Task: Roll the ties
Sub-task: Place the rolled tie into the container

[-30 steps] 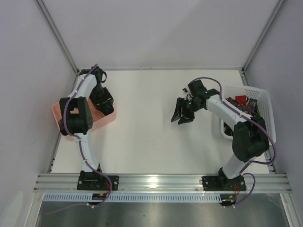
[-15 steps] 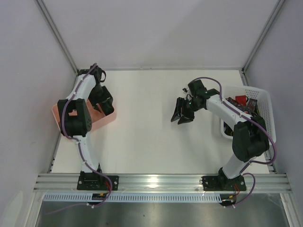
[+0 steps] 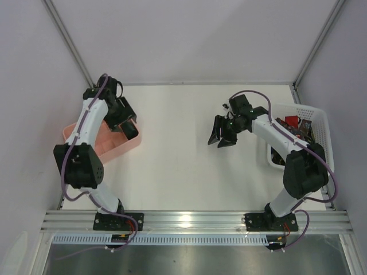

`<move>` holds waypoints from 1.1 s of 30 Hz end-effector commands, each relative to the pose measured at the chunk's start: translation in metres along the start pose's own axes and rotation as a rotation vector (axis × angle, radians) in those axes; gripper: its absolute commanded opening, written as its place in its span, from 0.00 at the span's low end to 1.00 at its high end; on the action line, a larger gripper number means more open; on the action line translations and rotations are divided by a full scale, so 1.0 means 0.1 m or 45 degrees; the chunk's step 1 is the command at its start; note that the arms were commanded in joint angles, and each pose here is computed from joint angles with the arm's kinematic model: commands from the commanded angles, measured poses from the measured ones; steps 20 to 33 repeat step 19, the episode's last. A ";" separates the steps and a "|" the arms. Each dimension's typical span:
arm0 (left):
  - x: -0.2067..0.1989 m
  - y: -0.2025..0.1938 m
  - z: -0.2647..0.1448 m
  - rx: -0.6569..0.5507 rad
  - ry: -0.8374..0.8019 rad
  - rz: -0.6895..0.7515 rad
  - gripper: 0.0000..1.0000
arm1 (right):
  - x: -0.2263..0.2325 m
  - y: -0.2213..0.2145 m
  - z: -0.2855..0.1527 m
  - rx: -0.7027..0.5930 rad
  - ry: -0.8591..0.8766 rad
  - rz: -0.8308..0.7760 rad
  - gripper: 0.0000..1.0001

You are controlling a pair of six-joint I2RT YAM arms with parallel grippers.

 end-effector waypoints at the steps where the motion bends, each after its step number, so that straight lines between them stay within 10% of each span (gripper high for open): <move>1: -0.45 -0.31 -0.53 -0.108 -0.399 0.143 0.75 | 0.01 0.07 -0.18 -0.100 -0.070 -0.069 0.59; 7: -0.80 -1.15 -0.83 -0.022 -0.808 0.409 0.84 | -0.14 -0.06 -0.33 -0.196 -0.212 -0.044 0.99; 9: -0.78 -1.33 -0.80 0.005 -0.850 0.475 1.00 | -0.16 -0.09 -0.34 -0.205 -0.218 -0.012 1.00; 33: -0.64 -1.63 -0.89 0.020 -1.122 0.591 1.00 | -0.21 -0.31 -0.39 -0.332 -0.239 0.107 1.00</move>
Point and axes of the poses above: each gripper's point midway between its finger pads, its own z axis out along the fingers, its own x axis along the line the jaws close on, y = z × x, the point moved 4 cm from there along -z, back along the fingers, and after that the axes turned 8 degrees about -z, right-handed, at the moved point
